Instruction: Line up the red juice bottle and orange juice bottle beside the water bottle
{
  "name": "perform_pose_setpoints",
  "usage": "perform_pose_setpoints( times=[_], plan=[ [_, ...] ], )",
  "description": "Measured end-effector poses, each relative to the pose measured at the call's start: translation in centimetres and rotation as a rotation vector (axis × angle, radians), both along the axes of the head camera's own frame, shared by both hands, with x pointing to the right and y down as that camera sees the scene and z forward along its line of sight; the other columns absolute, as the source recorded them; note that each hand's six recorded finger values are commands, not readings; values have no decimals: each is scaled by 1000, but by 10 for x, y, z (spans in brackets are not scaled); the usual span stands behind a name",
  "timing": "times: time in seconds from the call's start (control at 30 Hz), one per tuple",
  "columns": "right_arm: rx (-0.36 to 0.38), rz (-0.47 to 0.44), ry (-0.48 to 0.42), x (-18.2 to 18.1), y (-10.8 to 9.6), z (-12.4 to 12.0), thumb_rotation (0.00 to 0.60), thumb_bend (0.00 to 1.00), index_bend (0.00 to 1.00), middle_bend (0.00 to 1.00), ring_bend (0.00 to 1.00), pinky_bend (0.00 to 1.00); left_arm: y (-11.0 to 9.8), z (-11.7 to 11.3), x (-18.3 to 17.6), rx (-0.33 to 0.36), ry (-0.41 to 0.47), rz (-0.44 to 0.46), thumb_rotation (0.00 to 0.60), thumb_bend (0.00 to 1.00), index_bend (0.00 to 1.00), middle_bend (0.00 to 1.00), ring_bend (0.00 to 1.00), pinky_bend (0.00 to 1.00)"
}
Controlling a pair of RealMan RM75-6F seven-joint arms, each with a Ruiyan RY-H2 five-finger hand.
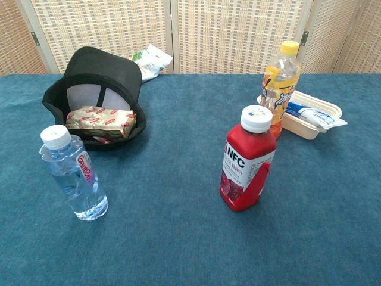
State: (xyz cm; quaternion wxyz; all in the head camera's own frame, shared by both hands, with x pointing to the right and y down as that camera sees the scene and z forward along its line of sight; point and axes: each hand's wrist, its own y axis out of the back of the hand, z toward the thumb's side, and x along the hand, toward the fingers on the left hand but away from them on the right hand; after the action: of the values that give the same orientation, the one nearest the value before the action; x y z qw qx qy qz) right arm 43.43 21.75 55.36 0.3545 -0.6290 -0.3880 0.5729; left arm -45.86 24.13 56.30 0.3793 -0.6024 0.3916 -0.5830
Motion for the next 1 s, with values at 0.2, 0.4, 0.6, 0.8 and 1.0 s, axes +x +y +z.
perform_pose_setpoints(
  times=[0.2,0.4,0.6,0.8,1.0],
  plan=[
    [9,3,-2,0,1,-2,600,119,147,240,125,221,1,4,2,-20,3,13,600,178,27,28,86,55],
    [56,9,1,3,-6,-11,600,119,147,245,125,221,-3,5,6,-12,23,31,600,178,27,27,88,55],
    [87,8,1,3,-12,-20,600,119,147,246,125,221,-5,7,9,-18,49,43,600,178,28,28,92,55],
    [100,-3,-10,0,-16,-27,600,120,147,246,125,221,-6,7,10,-18,65,46,600,178,27,28,94,55],
    [69,-13,-54,-8,-15,-22,600,120,147,246,126,221,-5,8,8,-18,57,44,600,178,27,28,95,55]
  ],
)
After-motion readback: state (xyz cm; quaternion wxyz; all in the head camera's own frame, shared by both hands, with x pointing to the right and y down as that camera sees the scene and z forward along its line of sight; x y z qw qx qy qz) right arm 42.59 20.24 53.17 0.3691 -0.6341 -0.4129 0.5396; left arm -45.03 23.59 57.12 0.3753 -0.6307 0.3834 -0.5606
